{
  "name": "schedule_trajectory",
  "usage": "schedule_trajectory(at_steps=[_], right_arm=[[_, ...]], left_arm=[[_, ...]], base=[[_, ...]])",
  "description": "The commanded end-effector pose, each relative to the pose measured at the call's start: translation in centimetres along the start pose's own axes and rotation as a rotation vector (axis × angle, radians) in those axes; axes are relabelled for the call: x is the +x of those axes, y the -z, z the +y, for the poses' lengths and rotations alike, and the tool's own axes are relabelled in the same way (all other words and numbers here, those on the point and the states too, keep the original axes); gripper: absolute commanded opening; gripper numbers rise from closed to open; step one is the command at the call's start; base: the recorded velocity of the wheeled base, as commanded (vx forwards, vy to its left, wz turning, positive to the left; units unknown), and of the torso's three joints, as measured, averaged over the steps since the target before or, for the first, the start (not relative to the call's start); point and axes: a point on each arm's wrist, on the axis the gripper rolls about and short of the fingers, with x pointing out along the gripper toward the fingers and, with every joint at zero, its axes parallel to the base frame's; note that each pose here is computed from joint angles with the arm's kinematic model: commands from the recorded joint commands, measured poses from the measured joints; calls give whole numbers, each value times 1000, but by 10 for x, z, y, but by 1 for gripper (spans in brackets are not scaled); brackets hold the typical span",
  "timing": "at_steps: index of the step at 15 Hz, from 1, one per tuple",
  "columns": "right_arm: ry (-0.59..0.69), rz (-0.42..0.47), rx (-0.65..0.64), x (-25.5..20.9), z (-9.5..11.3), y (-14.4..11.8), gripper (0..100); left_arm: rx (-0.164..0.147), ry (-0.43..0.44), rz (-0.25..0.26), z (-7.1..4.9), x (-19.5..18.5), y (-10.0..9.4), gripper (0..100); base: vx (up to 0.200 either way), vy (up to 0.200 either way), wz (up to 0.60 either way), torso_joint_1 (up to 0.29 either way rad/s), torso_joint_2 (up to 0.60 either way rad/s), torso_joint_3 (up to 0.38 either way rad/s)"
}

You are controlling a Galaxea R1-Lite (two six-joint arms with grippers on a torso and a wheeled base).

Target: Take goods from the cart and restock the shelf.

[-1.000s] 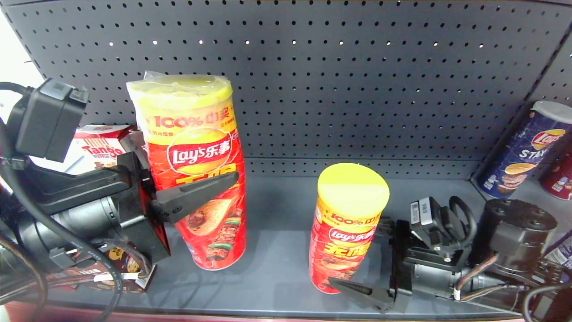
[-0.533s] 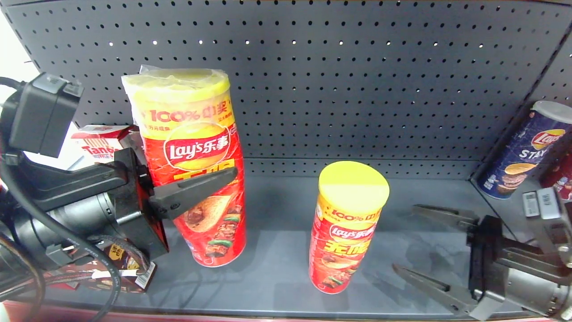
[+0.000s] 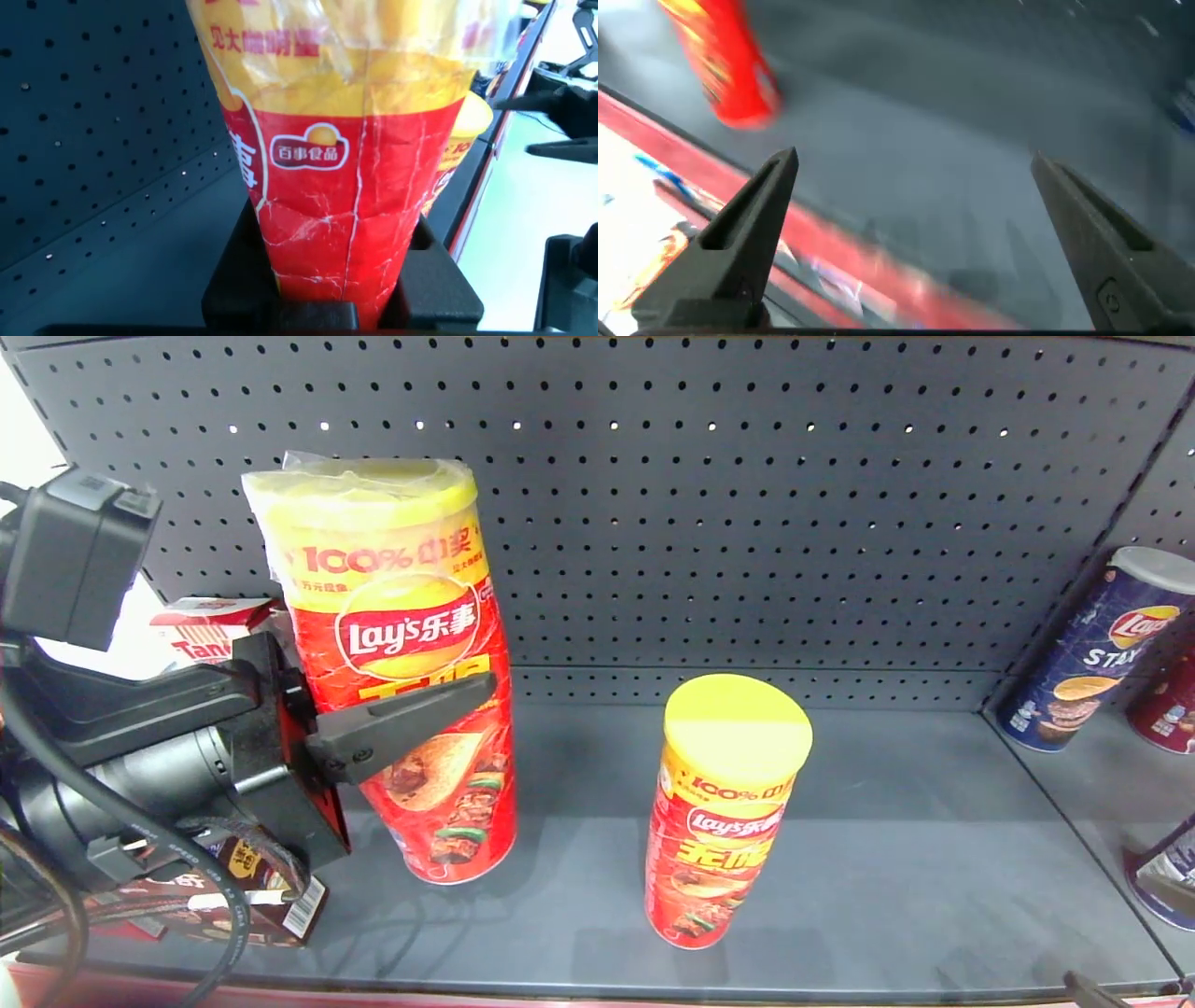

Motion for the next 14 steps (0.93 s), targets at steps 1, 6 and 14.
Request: schedule_trajectory(at_steps=[1, 6, 14], right_arm=[[211, -64, 35, -58, 10, 37, 100], [374, 65, 79, -66, 11, 59, 100], [385, 73, 43, -66, 11, 59, 100]], left_arm=[[-3, 0, 4, 0, 0, 1, 0], [-2, 2, 6, -2, -4, 2, 0], [-10, 52, 15, -10, -3, 6, 0]], base=[[0, 0, 0, 0, 0, 0], [0, 0, 0, 0, 0, 0], [0, 0, 0, 0, 0, 0]])
